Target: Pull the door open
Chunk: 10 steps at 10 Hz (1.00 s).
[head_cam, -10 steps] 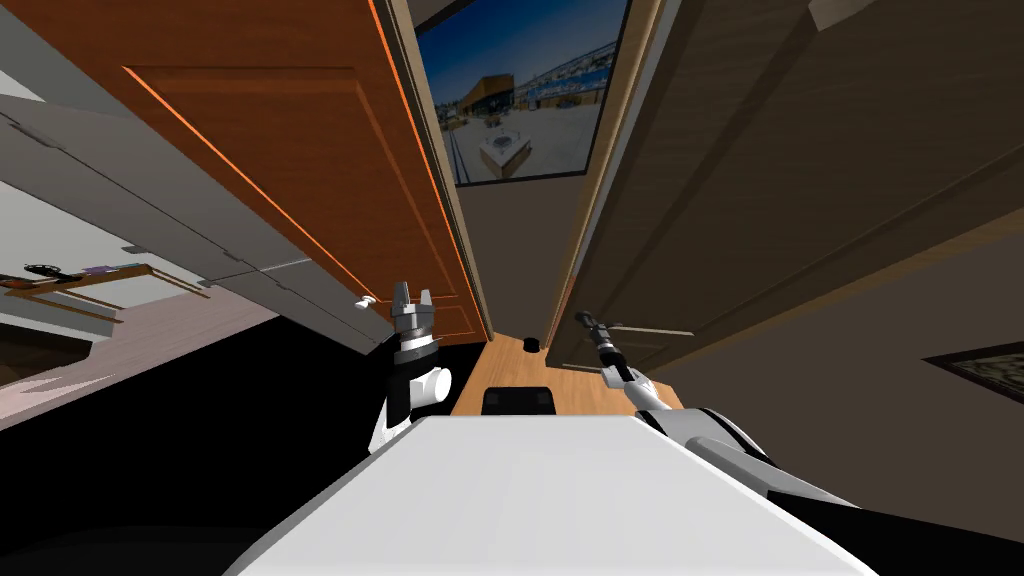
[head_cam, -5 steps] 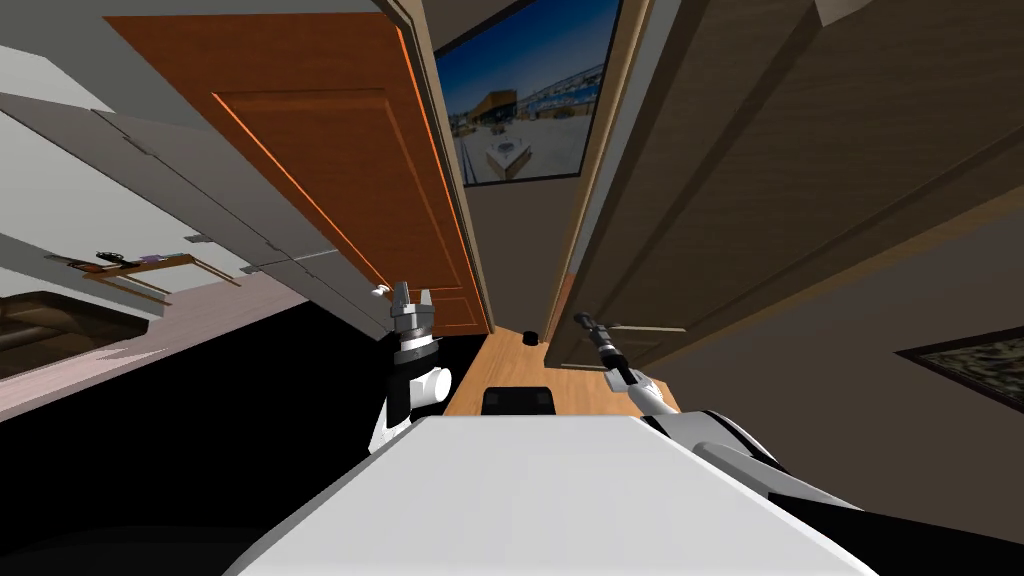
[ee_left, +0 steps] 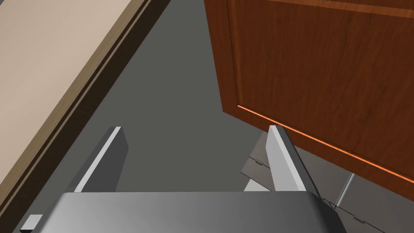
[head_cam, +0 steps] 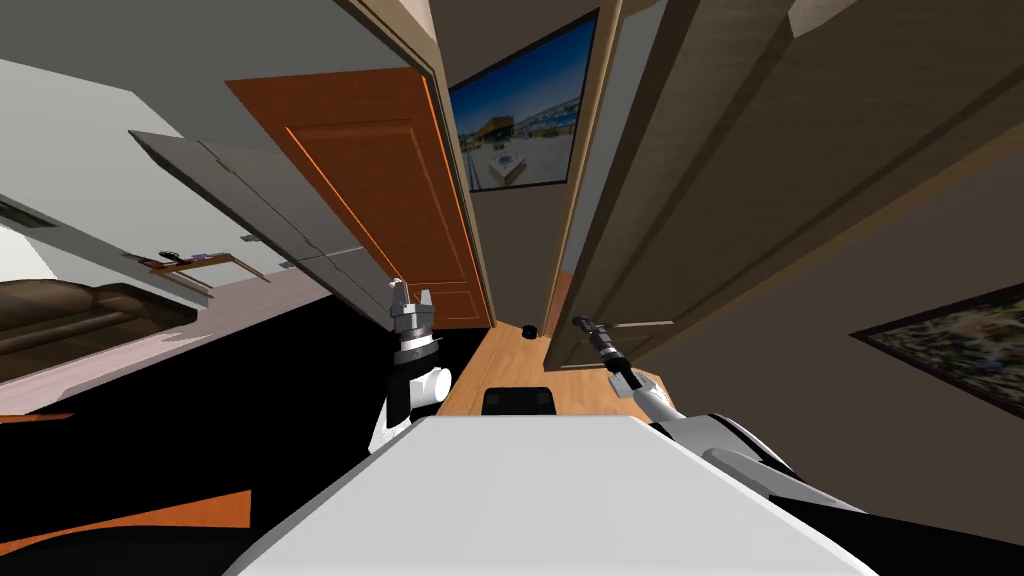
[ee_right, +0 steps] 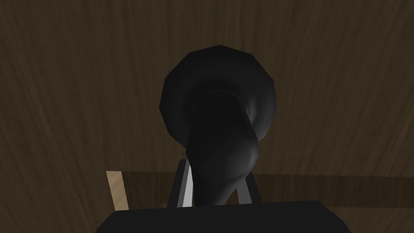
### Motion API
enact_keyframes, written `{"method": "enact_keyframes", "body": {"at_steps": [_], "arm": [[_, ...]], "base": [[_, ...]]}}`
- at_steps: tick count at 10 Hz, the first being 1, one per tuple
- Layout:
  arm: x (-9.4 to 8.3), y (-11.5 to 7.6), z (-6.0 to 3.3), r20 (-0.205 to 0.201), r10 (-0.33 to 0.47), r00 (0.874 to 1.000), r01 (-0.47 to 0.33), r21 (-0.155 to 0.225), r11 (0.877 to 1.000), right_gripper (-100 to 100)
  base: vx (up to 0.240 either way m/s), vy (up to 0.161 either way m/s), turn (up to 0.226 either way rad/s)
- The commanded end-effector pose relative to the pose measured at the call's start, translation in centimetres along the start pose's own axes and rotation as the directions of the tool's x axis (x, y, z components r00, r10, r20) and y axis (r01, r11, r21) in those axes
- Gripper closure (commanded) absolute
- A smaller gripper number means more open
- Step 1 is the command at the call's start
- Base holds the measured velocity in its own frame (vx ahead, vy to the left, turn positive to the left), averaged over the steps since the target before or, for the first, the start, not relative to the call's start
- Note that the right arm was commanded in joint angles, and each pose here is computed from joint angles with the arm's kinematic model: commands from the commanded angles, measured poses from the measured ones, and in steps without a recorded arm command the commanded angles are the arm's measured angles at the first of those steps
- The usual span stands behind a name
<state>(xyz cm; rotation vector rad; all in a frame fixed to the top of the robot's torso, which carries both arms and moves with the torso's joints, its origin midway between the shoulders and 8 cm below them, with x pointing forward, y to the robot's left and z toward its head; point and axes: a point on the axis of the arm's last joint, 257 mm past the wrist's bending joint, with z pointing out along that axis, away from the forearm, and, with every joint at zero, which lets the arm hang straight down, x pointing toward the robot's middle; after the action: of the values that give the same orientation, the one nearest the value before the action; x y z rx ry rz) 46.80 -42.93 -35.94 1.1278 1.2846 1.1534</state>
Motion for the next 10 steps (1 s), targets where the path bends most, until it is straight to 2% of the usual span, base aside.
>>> {"method": "enact_keyframes", "body": {"at_steps": [1,4,5,6,7,8,9,10], "arm": [[0.7,0.1,0.41,-0.016,0.0,1.0,0.0,-0.003,1.0,100],[2.6,0.4,1.38,-0.055,0.0,0.999,0.0,-0.009,1.0,100],[2.6,0.4,1.38,-0.055,0.0,0.999,0.0,-0.009,1.0,100],[3.7,0.6,1.93,-0.078,-0.001,0.997,0.0,-0.014,1.0,100],[3.7,0.6,1.93,-0.078,-0.001,0.997,0.0,-0.014,1.0,100],[3.7,0.6,1.93,-0.078,-0.001,0.997,0.0,-0.014,1.0,100],[4.8,0.8,2.45,-0.101,-0.002,0.995,0.0,-0.018,1.0,100],[4.8,0.8,2.45,-0.101,-0.002,0.995,0.0,-0.018,1.0,100]], "base": [[-0.18,-0.054,0.043],[-0.225,-0.1,0.076],[-0.145,-0.098,0.05],[-0.148,-0.135,0.054],[-0.121,-0.091,0.07],[-0.047,-0.019,0.012],[-0.101,-0.063,0.045],[-0.109,-0.087,0.051]]}}
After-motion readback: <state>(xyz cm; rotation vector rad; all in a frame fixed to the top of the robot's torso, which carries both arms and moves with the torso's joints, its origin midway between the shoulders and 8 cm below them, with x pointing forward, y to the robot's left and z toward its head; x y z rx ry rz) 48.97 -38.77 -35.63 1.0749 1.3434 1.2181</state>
